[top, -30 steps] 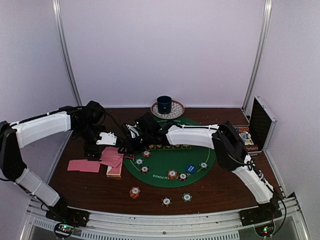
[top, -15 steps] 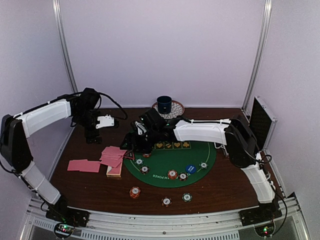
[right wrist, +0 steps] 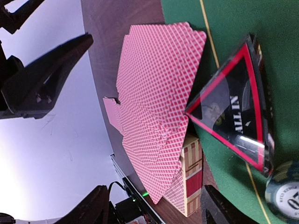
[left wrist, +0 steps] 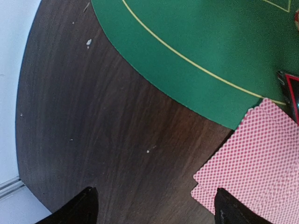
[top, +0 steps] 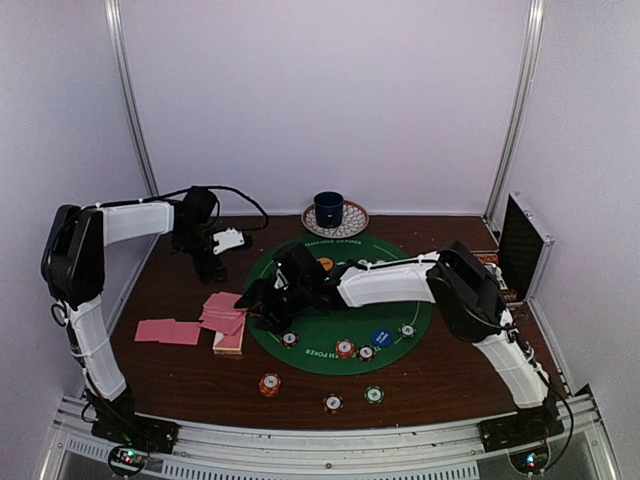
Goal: Distribute texas hold em gaming equipment
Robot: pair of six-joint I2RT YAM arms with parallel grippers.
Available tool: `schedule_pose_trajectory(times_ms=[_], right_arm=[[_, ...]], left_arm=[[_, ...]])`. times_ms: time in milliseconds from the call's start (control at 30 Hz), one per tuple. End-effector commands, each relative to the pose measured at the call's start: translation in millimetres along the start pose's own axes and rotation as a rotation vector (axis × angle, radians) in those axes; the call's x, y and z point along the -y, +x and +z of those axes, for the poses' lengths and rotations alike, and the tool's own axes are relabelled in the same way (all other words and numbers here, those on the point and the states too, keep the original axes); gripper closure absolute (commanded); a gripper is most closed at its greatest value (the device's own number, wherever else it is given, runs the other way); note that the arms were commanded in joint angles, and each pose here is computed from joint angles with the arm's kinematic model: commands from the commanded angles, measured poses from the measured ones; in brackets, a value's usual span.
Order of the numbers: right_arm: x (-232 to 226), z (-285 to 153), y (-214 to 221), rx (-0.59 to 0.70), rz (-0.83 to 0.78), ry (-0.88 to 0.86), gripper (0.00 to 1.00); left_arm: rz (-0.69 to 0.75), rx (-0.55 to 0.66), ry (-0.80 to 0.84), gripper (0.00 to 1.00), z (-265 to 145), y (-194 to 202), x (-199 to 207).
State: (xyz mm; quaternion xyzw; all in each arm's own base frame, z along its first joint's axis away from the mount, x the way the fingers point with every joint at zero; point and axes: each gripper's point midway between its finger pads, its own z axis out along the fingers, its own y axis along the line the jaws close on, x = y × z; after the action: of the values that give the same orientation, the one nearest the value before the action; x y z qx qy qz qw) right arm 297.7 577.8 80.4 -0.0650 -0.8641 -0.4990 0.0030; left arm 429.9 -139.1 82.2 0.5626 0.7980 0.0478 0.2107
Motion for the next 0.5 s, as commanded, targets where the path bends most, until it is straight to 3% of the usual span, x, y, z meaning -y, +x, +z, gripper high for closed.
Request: schedule_pose_trajectory(times_ms=[0,233,467], right_arm=[[-8.6,14.9,0.8,0.048,0.128,-0.043,0.3],[-7.6,32.9,6.3,0.035,0.246,-0.094,0.32],[1.2,0.8,-3.1,0.091,0.226,-0.036,0.34]], left_arm=[[-0.075,0.013,-0.056,0.12,21.6,-5.3,-17.9],[-0.102,0.021,-0.062,0.12,43.1,-4.0,-17.4],[-0.105,0.011,-0.04,0.14,59.7,-0.1,-10.4]])
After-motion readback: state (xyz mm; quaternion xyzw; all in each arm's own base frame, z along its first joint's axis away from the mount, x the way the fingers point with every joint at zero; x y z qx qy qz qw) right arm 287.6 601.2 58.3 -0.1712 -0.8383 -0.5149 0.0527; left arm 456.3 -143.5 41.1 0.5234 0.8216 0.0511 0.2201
